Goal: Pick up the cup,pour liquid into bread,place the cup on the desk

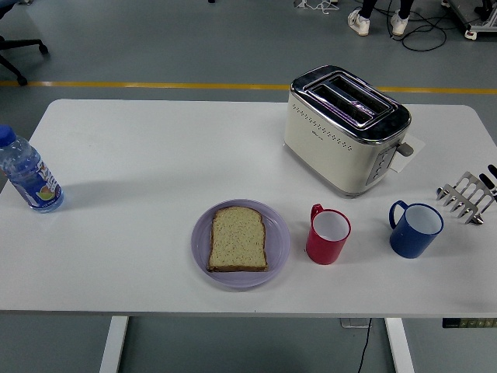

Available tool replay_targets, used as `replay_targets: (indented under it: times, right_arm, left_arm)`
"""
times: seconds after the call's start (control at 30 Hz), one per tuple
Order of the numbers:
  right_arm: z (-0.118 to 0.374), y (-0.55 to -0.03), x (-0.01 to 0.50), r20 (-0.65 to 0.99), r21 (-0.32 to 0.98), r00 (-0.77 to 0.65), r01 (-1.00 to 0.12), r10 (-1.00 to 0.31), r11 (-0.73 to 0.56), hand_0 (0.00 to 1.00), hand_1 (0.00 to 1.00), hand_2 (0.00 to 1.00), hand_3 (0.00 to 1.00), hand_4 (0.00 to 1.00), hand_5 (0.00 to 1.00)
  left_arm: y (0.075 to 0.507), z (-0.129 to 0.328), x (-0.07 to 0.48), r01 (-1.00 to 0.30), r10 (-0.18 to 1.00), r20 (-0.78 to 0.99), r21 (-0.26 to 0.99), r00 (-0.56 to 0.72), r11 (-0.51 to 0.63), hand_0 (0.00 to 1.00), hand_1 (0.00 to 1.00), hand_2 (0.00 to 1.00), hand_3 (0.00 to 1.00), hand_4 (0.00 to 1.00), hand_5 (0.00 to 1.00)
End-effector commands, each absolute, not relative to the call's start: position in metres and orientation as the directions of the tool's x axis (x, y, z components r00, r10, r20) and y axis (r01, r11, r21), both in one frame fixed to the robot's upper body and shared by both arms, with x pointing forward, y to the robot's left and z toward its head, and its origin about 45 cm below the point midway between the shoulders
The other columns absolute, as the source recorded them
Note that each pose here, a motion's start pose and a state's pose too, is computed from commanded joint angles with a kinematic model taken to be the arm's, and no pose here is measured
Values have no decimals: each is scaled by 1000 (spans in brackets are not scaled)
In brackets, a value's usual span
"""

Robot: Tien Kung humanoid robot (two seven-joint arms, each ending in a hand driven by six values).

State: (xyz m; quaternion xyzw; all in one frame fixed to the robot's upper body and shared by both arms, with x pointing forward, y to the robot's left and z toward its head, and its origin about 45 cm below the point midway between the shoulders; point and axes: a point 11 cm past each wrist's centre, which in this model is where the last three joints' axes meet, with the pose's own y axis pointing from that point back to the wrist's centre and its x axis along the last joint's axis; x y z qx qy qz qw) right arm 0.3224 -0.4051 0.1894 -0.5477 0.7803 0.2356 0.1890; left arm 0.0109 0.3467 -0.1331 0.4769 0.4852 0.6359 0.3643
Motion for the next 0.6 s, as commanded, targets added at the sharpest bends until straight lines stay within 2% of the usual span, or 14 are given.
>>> replay_targets:
  times: [0.6]
  right_arm:
    - [188,-403,323,-555,164,-327,-944,-765,285,641,536,627,624,566,346]
  left_arm:
    - [347,-133,13,-4,926,252,965,-282,-263,643,663,684,523,248,856]
